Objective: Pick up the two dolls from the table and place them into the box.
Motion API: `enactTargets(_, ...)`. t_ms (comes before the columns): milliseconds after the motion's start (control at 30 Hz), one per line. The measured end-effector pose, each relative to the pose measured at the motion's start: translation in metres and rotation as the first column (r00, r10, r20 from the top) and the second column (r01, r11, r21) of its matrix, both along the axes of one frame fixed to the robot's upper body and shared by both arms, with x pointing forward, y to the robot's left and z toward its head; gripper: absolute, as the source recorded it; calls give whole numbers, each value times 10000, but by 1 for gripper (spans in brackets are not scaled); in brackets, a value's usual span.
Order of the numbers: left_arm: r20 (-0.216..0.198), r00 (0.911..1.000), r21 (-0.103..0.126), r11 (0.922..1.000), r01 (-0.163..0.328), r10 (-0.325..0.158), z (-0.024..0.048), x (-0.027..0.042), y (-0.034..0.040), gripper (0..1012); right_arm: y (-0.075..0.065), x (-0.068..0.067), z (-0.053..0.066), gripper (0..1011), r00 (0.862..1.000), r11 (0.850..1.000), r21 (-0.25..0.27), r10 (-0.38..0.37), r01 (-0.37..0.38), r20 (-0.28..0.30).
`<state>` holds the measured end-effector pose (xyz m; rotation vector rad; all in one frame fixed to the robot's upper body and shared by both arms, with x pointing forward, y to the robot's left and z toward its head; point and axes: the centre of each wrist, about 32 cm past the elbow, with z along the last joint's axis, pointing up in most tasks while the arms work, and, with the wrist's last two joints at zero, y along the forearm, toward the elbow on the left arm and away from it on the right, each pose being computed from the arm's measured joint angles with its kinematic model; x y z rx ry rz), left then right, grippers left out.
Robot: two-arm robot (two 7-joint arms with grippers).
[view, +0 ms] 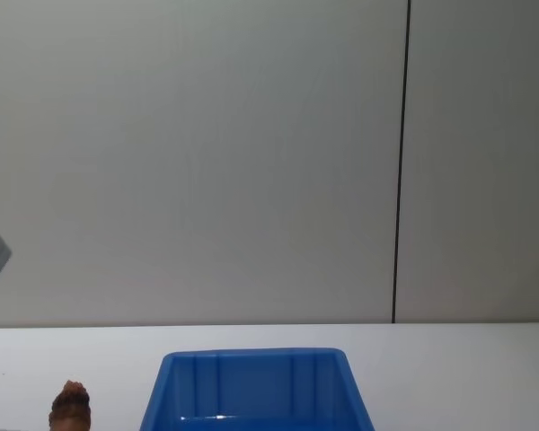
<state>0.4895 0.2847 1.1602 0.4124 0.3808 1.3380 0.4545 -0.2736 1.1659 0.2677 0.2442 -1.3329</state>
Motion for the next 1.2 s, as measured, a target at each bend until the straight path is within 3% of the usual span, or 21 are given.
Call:
enactTargets(467, -130, 9998, 87, 9998, 170, -169, -30, 131, -58, 978, 0, 0, 0, 1001, 10000, 10000, -2, 1, -1, -1)
enactTargets(900, -183, 9995, 115, 9996, 242, -240, -34, 176, -81, 647, 0, 0, 0, 1001, 10000, 10000, -2, 2, -2, -2)
enactTargets(933, -181, 9995, 112, 9996, 247, -245, -33, 178, -83, 579, 0, 0, 0, 1001, 10000, 10000, -2, 2, -2, -2)
enactTargets(1200, -179, 9995, 115, 9996, 265, -263, -34, 185, -87, 504, 0, 0, 0, 1001, 10000, 10000, -1, 2, -2, -2)
